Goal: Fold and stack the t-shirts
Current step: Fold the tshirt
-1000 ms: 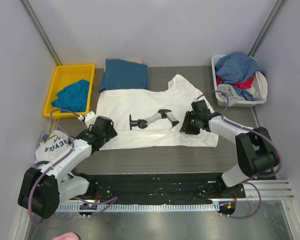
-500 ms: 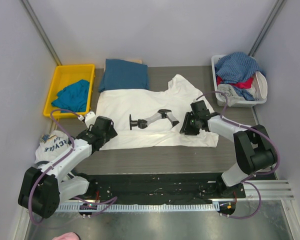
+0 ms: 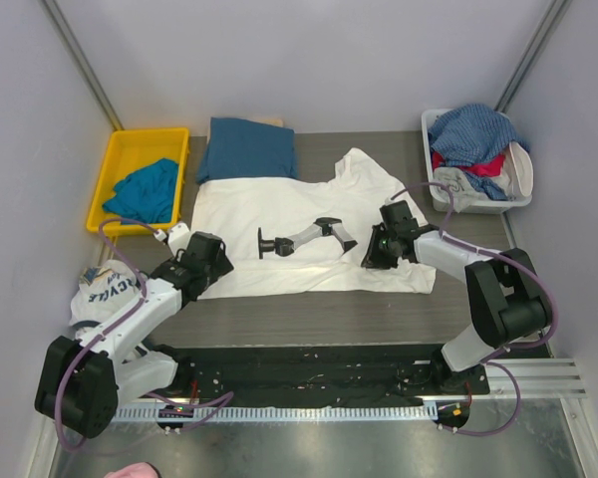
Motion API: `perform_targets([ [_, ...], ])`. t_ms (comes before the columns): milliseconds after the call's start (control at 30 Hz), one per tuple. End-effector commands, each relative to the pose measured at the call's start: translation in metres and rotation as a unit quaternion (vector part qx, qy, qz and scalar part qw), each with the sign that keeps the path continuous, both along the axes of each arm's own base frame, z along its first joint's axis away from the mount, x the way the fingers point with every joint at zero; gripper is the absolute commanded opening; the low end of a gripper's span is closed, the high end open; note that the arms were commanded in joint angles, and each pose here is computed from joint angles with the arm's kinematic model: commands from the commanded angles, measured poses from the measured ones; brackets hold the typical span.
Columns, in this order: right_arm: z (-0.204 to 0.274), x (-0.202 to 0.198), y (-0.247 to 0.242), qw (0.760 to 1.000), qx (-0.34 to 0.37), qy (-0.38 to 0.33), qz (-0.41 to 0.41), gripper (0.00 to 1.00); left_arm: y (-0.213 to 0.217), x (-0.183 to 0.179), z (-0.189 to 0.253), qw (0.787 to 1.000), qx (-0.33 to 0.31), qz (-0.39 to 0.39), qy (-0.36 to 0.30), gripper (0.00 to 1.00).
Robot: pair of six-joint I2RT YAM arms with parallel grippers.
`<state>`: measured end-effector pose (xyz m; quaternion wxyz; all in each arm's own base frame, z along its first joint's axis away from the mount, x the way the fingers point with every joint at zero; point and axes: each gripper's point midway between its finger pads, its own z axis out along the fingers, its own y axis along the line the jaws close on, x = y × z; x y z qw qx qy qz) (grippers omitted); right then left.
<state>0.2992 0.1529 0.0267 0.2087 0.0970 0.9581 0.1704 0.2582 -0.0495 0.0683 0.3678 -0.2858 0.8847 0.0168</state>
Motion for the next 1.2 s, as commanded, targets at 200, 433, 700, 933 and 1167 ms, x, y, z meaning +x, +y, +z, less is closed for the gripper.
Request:
perform_targets([
  [200,0.009,0.006,0.003,1.000,0.003,-0.023,0.000,0.05,0.001,0.003,0.004,1.000,0.001,0.004,-0.013,1.00],
  [433,0.027,0.015,0.008,0.999,0.013,-0.040,0.005,0.04,0.001,0.002,0.005,1.000,0.000,0.005,-0.013,1.00],
  [700,0.039,0.033,0.016,0.998,0.023,-0.051,0.012,0.04,0.003,-0.001,0.006,1.000,-0.002,0.009,-0.015,1.00],
  [933,0.049,0.057,0.027,0.997,0.027,-0.065,0.020,0.04,0.003,-0.002,0.007,1.000,-0.003,0.010,-0.015,1.00],
  [1167,0.047,0.083,0.040,0.997,0.028,-0.068,0.029,0.04,0.003,-0.005,0.005,1.000,-0.005,0.010,-0.013,1.00],
])
